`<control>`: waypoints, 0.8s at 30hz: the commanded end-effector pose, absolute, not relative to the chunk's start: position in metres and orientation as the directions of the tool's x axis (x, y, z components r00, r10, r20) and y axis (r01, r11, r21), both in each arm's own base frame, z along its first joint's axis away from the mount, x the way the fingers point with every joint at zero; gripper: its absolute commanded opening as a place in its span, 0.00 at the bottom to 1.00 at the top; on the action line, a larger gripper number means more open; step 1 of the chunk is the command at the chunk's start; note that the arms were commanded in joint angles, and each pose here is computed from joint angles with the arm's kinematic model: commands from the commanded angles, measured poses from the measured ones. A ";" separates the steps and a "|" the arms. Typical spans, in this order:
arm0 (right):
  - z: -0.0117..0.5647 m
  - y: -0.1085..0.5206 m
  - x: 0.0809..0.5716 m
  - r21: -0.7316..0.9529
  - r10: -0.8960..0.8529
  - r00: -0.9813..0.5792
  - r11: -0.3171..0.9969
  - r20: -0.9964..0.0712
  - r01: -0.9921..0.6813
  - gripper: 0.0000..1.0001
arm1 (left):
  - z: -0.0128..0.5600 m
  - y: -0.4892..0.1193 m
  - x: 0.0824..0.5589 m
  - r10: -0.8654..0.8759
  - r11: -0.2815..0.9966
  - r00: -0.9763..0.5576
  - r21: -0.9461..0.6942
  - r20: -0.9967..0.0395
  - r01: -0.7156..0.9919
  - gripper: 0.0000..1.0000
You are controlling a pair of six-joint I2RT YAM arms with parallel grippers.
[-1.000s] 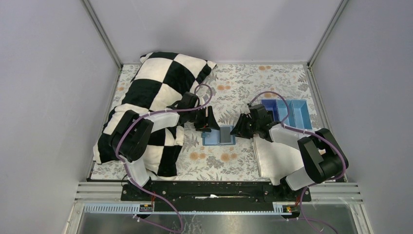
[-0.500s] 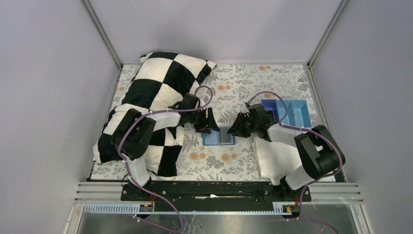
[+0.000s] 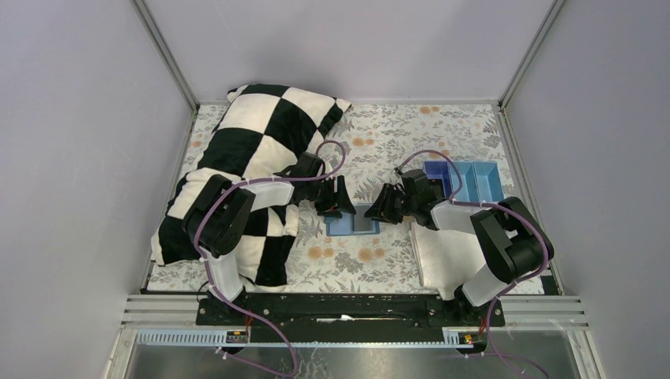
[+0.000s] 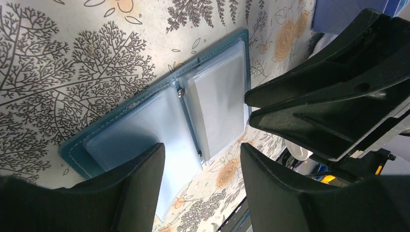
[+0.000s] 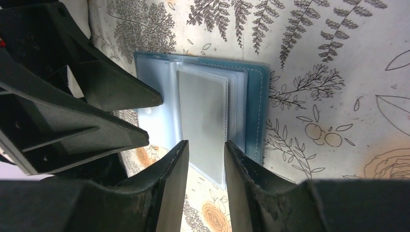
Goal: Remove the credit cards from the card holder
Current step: Remove the credit card from the card holder.
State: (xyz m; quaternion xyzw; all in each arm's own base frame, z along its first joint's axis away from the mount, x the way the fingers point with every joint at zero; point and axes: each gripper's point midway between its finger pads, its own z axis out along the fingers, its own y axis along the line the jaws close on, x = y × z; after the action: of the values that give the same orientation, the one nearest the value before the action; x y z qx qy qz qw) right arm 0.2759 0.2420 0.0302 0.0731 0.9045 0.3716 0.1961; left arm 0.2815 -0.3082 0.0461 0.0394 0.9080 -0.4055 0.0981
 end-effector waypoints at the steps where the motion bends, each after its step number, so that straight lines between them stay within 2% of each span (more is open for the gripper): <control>1: 0.046 0.257 0.274 0.759 0.262 -0.915 0.647 -0.306 -0.068 0.40 | 0.047 -0.313 0.290 -0.008 0.654 -0.974 -0.738 -0.226 0.166 0.63; 12: 0.069 0.278 0.271 0.824 0.247 -0.921 0.553 -0.300 -0.120 0.40 | 0.055 -0.313 0.290 -0.008 0.644 -0.971 -0.744 -0.240 0.179 0.63; 24: 0.084 0.315 0.260 0.849 0.178 -0.933 0.492 -0.313 -0.191 0.40 | 0.139 -0.284 0.323 -0.136 0.601 -0.926 -0.772 -0.353 0.206 0.65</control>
State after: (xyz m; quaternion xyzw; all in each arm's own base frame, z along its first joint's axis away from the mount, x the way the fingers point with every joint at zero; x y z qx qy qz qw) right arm 0.2564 0.2925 0.0652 0.0249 0.8634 0.4718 0.1770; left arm 0.2946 -0.2918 0.0784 0.0212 0.9010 -0.4160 0.1213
